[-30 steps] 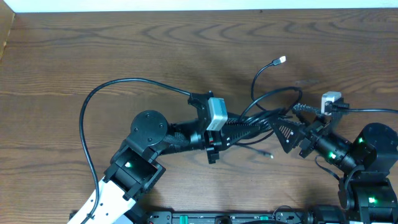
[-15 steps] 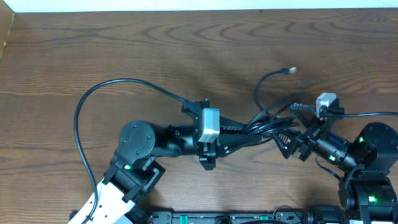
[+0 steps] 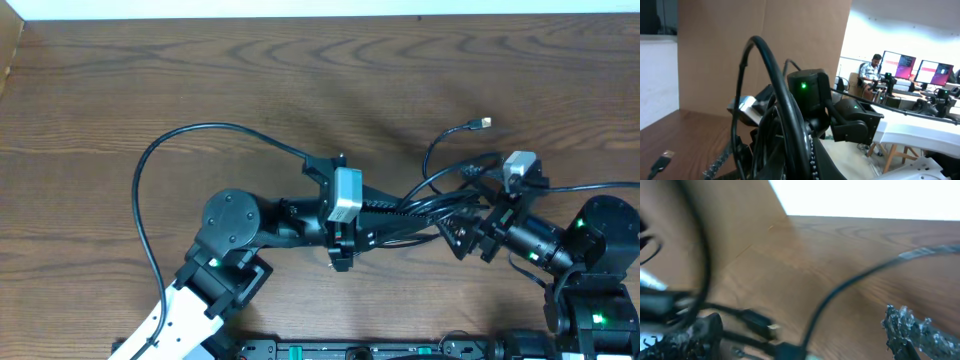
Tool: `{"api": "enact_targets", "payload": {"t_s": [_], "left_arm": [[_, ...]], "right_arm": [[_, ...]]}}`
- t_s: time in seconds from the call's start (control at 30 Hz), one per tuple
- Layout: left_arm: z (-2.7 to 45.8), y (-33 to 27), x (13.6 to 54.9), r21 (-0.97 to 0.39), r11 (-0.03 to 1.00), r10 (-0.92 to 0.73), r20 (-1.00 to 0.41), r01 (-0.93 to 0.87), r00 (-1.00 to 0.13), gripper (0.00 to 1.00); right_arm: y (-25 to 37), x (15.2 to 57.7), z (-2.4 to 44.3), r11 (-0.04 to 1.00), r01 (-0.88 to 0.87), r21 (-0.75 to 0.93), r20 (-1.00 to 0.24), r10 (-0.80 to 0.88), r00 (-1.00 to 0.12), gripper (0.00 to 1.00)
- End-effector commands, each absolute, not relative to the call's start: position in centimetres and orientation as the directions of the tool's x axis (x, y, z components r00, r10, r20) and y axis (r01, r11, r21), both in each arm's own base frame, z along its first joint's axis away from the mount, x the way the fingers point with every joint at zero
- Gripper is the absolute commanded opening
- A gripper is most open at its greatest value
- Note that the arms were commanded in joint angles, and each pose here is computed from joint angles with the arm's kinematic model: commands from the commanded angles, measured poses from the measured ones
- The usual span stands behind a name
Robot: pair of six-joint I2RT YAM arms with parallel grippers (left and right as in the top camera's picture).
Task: Untangle cables
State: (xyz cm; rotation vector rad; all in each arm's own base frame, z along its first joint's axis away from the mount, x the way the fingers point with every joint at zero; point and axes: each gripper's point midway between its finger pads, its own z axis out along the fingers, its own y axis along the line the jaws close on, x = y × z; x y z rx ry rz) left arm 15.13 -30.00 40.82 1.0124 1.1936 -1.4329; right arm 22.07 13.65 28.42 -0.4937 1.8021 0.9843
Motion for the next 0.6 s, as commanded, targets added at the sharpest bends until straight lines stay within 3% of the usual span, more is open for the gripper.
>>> {"api": "enact_targets", "payload": {"t_s": [0.0, 0.27, 0.57], "left_arm": [[42.0, -29.5, 16.2, -0.153, -0.001, -0.193, -0.970, 0.988, -0.151, 0.08], [41.4, -27.5, 19.4, -0.223, 0.093, -0.190, -0.961, 0.971, -0.202, 0.08], [39.5, -26.3, 18.2, -0.248, -0.015, -0.086, -0.965, 0.969, -0.249, 0.08]], "right_arm": [[15.3, 19.4, 29.1, 0.436, -0.839, 0.327, -0.935, 0.018, -0.355, 0.99], [15.3, 19.3, 28.9, 0.437, -0.845, 0.309, -0.940, 0.004, -0.341, 0.99], [15.3, 19.8, 30.5, 0.437, -0.892, 0.119, -0.988, -0.037, -0.150, 0.95]]}}
